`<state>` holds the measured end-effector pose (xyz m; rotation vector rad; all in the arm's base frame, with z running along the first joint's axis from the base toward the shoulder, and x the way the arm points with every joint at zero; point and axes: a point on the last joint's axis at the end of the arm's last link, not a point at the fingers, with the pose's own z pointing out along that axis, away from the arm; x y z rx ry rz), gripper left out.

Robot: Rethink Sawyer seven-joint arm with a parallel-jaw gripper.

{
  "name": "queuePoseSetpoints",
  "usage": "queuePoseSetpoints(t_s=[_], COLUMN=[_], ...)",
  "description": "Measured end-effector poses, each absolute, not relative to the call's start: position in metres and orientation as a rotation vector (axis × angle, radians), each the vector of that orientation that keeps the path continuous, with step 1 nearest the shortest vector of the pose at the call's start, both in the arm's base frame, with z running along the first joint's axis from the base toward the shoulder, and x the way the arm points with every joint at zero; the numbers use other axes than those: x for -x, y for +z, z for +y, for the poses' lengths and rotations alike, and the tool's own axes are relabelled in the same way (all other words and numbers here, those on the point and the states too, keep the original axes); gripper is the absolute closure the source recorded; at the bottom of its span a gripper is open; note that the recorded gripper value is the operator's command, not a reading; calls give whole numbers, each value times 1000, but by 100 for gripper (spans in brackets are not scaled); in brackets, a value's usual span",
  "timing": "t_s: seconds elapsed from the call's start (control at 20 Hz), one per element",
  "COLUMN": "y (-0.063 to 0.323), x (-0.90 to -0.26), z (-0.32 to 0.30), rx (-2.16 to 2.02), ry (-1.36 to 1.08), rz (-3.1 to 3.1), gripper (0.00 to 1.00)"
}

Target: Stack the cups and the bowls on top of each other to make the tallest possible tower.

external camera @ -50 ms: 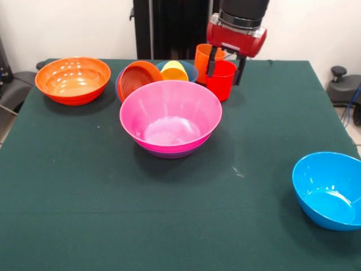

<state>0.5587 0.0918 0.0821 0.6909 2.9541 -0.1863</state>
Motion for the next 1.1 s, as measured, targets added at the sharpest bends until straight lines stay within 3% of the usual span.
queuePoseSetpoints(t_s=[1.1], y=[94], x=[-561], z=[94], rx=[-738], ry=[-187], rz=[2926], gripper=[0])
